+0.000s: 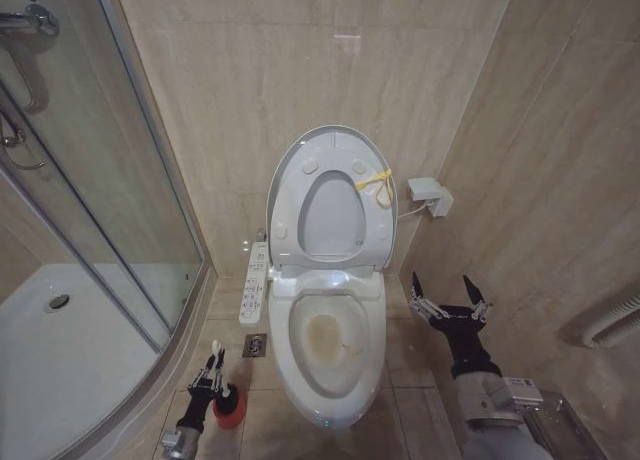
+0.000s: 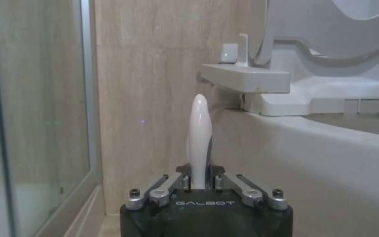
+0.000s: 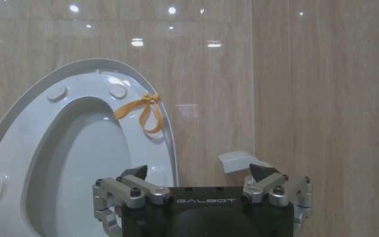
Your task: Open the toilet lid, clean the toilet bowl with a toilet brush, close the toilet lid, and flush.
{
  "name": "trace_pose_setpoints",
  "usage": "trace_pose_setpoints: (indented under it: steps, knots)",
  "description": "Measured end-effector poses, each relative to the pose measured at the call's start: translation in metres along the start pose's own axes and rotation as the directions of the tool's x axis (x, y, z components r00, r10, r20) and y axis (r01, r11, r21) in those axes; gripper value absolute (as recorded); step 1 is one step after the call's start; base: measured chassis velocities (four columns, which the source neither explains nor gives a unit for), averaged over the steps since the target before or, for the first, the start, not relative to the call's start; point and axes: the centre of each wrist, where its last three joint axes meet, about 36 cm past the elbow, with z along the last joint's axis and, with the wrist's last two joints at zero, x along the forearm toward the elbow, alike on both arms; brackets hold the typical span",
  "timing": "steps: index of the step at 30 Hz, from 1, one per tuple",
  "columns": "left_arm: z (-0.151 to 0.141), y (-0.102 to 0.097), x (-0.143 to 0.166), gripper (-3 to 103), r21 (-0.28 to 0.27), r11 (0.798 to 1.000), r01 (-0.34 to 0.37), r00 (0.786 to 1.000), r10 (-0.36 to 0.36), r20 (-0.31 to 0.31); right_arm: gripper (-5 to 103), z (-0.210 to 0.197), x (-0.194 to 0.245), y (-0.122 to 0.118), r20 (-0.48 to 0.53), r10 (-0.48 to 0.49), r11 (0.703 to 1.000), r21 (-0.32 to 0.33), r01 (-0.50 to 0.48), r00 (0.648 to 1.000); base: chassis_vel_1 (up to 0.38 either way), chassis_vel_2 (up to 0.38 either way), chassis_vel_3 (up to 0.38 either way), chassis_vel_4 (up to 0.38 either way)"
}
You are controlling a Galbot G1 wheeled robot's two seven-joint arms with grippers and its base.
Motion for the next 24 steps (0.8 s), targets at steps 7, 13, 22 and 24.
trace_pose_setpoints:
  steps: [7,13,22,24]
  knots:
    - [0.008,-0.004,-0.006,18,0.007,1.000,-0.011,1.000,0.011,-0.021,100,0.000,0.000,0.000,0.000,0.000,1.000,0.000,0.000,1.000,0.000,0.000,0.000,0.000]
    - [0.019,-0.005,0.005,18,0.009,1.000,-0.025,0.997,0.025,-0.072,100,0.000,0.000,0.000,0.000,0.000,1.000,0.000,0.000,1.000,0.000,0.000,0.000,0.000]
    - [0.025,-0.001,0.015,18,-0.005,0.999,-0.036,0.992,0.035,-0.120,100,0.000,0.000,0.000,0.000,0.000,1.000,0.000,0.000,1.000,0.000,0.000,0.000,0.000]
    - [0.025,0.001,0.016,18,-0.008,0.999,-0.036,0.992,0.034,-0.123,100,0.000,0.000,0.000,0.000,0.000,1.000,0.000,0.000,1.000,0.000,0.000,0.000,0.000]
